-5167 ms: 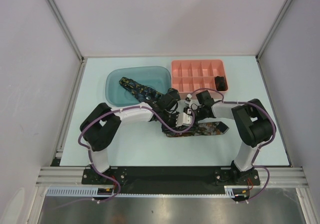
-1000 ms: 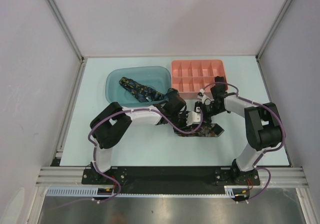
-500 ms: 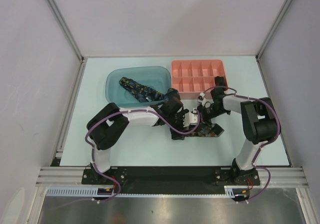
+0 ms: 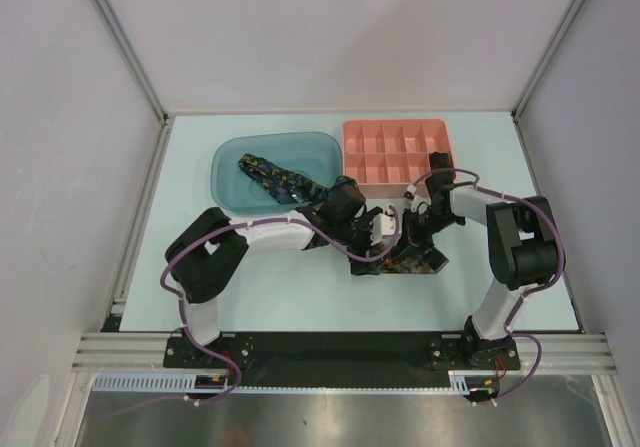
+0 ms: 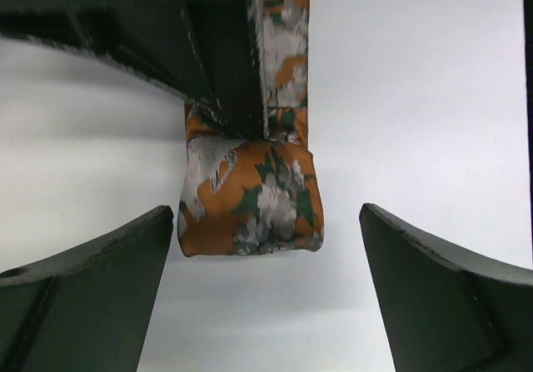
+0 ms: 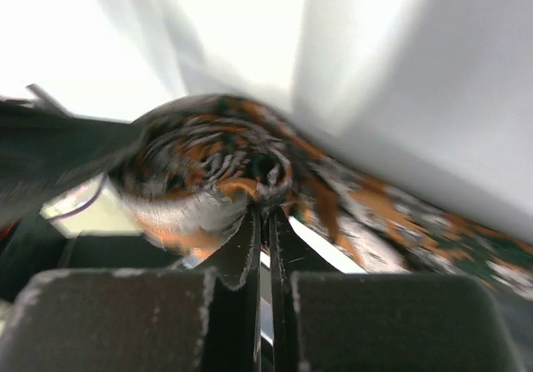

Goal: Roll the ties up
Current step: Roll the tie at the center of the board.

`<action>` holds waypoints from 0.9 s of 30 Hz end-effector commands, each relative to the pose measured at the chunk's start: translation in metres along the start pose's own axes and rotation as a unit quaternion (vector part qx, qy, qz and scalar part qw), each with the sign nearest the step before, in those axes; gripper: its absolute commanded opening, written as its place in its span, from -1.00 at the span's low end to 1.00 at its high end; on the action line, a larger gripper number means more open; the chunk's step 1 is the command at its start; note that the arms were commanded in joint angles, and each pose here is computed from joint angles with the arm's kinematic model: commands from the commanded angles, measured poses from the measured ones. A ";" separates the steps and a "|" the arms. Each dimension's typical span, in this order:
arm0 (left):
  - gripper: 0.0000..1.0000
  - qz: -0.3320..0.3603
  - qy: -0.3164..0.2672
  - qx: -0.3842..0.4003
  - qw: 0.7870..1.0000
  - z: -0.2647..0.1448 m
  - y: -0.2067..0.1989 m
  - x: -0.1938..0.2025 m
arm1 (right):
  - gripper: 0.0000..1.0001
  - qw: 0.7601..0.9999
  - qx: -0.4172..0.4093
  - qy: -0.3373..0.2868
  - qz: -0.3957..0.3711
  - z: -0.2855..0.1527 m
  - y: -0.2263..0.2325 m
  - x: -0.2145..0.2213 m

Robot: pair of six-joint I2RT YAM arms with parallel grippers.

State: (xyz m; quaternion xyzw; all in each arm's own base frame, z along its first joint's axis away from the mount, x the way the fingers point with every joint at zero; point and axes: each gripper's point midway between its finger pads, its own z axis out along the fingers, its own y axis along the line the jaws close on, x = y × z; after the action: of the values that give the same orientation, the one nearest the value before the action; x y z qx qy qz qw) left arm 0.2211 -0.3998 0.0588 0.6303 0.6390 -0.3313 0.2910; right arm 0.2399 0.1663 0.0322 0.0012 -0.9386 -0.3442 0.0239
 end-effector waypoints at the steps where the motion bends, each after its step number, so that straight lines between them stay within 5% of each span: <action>1: 0.99 0.024 -0.050 0.013 0.998 0.011 -0.002 -0.038 | -1.00 0.982 0.182 -0.030 -0.028 -0.003 -0.072 -0.017; 15: 0.98 0.027 -0.048 0.005 0.998 0.029 0.009 -0.035 | -1.00 0.986 0.161 0.004 -0.052 0.023 -0.054 -0.013; 27: 0.44 -0.020 -0.065 0.029 0.997 0.056 0.005 -0.029 | -1.00 0.996 0.077 0.031 -0.030 0.049 -0.031 -0.005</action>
State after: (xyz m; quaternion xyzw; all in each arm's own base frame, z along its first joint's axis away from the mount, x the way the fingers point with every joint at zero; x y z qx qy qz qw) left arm 0.2274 -0.4432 0.0426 0.6150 0.6300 -0.3653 0.3023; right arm 0.2403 0.1574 0.0160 0.0148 -0.9607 -0.2718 0.0546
